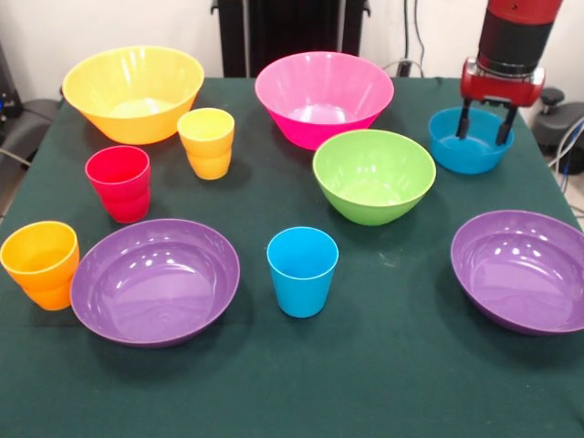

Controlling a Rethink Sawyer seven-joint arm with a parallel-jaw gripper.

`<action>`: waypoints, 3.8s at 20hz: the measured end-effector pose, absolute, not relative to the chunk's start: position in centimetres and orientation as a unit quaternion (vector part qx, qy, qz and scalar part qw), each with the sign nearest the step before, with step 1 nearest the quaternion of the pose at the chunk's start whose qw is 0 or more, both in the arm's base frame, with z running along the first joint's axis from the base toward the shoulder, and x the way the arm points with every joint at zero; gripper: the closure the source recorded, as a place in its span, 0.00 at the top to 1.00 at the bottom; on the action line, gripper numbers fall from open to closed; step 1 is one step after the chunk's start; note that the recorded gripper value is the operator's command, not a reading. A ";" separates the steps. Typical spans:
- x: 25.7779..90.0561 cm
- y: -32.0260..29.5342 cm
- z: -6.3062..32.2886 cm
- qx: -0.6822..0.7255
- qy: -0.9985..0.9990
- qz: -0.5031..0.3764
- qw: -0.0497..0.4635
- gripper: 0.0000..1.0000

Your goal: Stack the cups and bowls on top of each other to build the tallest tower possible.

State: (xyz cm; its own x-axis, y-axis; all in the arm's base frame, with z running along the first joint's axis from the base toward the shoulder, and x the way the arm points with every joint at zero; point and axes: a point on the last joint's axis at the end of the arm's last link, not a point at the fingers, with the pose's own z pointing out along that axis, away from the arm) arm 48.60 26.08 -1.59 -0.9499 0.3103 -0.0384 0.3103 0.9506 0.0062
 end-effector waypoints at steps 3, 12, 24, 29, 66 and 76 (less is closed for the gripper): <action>49.4 25.8 -0.2 0.162 0.987 0.002 0.019 1.00; 51.5 25.1 3.0 0.181 0.984 0.006 -0.003 1.00; 52.9 27.1 2.9 0.183 0.983 0.014 0.000 1.00; 51.7 29.7 0.9 0.169 0.985 0.011 0.001 1.00; 50.7 27.1 -4.0 0.192 0.981 -0.003 0.004 0.00; 50.3 27.1 -3.3 0.196 0.981 -0.003 0.004 0.00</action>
State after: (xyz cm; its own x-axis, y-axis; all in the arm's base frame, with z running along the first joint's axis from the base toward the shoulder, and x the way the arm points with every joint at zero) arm 50.33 27.05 -3.32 -0.9230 0.3847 -0.0083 0.3848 0.9230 -0.0042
